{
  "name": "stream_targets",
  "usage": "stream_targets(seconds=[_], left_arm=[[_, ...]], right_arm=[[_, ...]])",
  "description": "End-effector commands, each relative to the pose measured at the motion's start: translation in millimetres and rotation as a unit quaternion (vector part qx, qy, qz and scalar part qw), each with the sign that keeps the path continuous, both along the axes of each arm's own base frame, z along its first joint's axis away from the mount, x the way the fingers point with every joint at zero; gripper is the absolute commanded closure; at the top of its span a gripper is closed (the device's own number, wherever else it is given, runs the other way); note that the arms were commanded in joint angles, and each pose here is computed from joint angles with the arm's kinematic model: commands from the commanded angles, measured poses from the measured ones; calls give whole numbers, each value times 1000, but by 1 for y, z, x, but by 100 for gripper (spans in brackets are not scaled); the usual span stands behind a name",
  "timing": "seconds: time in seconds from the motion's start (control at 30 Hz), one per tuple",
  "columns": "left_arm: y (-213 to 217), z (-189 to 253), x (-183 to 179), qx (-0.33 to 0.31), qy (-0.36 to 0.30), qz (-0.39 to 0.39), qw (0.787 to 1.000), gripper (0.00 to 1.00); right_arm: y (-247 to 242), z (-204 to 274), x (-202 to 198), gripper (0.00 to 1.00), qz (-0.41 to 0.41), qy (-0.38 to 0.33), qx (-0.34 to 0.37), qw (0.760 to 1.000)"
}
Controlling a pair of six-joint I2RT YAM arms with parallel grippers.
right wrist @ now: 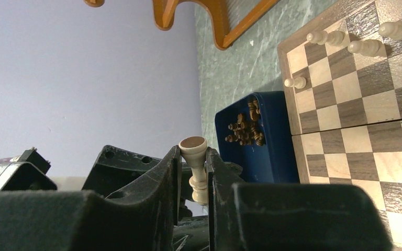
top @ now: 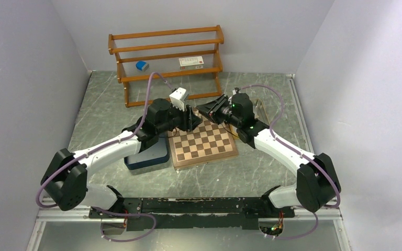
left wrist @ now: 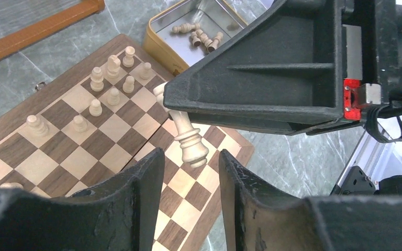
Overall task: Set up the chess pieces on the board
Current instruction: Place the chess piece on the chessboard.
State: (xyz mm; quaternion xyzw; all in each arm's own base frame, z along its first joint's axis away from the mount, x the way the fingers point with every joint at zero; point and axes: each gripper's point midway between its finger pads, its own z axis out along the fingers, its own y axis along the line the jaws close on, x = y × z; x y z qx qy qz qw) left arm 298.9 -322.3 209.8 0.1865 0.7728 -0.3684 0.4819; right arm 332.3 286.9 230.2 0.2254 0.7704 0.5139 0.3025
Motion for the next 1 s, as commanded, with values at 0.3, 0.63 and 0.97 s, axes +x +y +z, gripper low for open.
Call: stream_targets(seconds=[0.3, 0.63, 0.97], left_arm=[[-8, 36, 15, -25, -41, 21, 999, 75], [0, 37, 5, 3, -38, 9, 999, 95], [15, -6, -34, 81, 75, -39, 993, 95]], right_arm=[[-4, 2, -4, 94, 5, 0, 26, 1000], [-7, 7, -15, 77, 51, -66, 19, 996], [-32, 14, -25, 48, 105, -255, -149, 950]])
